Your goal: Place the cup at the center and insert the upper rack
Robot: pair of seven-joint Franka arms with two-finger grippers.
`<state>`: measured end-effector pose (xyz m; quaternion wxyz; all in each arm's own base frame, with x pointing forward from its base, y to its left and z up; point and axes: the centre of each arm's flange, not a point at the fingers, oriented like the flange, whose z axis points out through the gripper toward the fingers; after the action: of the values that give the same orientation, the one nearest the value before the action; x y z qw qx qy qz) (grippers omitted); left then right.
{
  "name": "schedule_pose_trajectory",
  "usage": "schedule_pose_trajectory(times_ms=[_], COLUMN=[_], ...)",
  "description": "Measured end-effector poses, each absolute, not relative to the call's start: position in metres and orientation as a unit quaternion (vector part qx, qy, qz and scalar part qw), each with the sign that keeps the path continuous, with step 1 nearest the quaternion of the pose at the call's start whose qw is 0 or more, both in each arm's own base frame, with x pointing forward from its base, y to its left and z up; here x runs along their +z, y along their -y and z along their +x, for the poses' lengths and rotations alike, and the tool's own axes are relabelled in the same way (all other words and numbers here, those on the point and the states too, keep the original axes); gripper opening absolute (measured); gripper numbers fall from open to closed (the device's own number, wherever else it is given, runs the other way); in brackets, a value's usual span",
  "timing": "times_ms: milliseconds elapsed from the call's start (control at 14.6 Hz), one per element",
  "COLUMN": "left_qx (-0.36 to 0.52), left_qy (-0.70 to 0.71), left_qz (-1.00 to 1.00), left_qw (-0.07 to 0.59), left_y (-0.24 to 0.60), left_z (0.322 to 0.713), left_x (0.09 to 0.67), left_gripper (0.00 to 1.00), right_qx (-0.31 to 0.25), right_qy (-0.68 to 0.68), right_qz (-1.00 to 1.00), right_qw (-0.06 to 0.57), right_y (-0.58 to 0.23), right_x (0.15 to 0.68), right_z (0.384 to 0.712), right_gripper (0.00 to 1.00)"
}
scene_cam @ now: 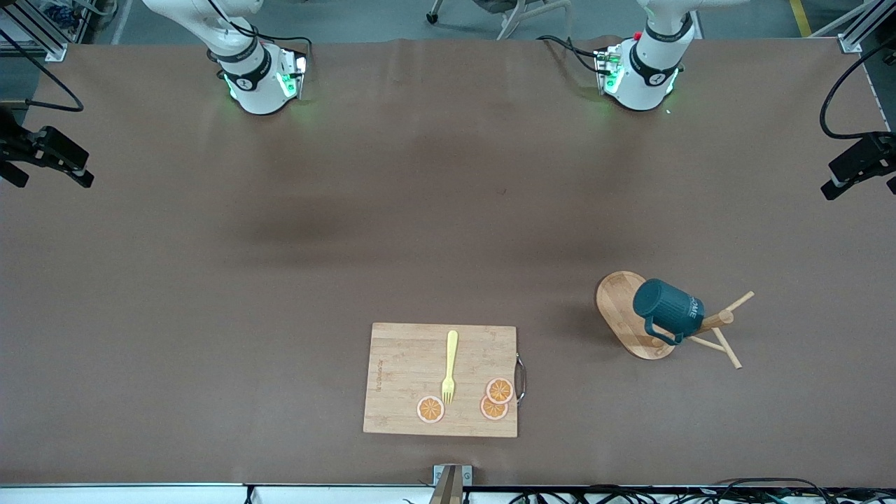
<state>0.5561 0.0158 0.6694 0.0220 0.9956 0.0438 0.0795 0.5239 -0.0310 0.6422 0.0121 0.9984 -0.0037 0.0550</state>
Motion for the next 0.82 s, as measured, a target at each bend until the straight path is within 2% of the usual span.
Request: schedule_pose_trajectory(times_ms=[274,822], left_qx=[0.045,0.032], left_qy=[-0.036,0.008], left_qz=[0.998,0.999], left_qw=[0.035,0.029], left_y=[-0.012,-0.005], left_z=[0.55,0.554], left_x=[0.662,0.653], left_gripper=[1.0,1.0], right_qx=[0.055,0.055], right_qy=[0.004,0.004], right_qz=[0.998,0.998], right_qw=[0.012,0.012], right_y=[0.031,0.032], right_x=[0.642,0.642], right_z=[0.524,0.524], right_gripper=[1.0,1.0])
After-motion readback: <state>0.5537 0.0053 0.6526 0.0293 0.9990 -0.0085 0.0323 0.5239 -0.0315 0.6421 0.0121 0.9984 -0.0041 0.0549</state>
